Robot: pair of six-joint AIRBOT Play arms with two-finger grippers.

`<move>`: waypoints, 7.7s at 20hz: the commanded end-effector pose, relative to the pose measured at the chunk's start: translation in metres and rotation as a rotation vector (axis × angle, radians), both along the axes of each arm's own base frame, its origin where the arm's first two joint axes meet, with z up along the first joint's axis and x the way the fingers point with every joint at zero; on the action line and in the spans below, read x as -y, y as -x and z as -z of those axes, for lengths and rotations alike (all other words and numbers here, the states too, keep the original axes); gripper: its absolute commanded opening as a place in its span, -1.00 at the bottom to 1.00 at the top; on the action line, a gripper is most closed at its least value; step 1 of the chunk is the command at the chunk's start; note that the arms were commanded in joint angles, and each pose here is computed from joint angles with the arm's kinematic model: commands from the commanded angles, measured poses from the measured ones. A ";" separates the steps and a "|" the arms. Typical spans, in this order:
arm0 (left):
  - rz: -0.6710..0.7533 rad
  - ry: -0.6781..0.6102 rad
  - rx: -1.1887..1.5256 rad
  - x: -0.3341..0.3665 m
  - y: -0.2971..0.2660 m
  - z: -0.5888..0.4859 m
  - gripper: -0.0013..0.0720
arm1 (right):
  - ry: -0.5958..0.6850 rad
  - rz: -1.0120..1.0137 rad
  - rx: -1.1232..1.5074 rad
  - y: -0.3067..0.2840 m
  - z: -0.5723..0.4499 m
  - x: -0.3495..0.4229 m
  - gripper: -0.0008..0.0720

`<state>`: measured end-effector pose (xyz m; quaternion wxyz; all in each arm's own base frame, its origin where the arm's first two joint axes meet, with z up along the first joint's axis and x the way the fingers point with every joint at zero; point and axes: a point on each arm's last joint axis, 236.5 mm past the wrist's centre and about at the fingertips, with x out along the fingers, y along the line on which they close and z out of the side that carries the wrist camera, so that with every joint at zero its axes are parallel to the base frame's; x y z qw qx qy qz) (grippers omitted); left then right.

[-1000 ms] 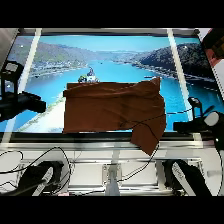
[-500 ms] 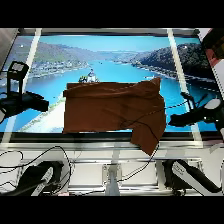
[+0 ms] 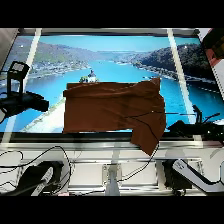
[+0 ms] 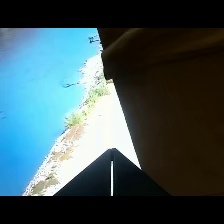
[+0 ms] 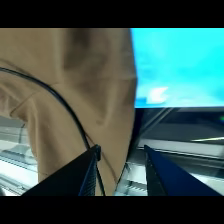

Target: Fold the clothes and pants, and hang the long-sleeved shirts on hangers.

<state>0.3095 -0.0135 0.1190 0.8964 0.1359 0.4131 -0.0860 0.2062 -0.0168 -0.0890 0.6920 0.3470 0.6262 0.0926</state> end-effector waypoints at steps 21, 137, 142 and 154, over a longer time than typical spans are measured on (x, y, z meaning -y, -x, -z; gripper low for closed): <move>0.000 0.000 -0.002 0.000 0.000 0.001 -0.93 | -0.063 -0.082 -0.127 0.020 0.041 -0.049 -0.20; -0.230 0.817 -0.430 -0.053 -0.182 0.214 0.98 | 0.280 0.292 0.676 -0.275 -0.091 0.002 0.90; -0.060 0.781 -0.435 -0.008 -0.185 0.224 0.97 | 0.276 0.288 0.675 -0.275 -0.091 0.001 0.90; 0.129 0.657 -0.295 0.059 -0.204 0.165 -0.93 | 0.122 -0.151 0.744 -0.255 -0.133 -0.088 -0.58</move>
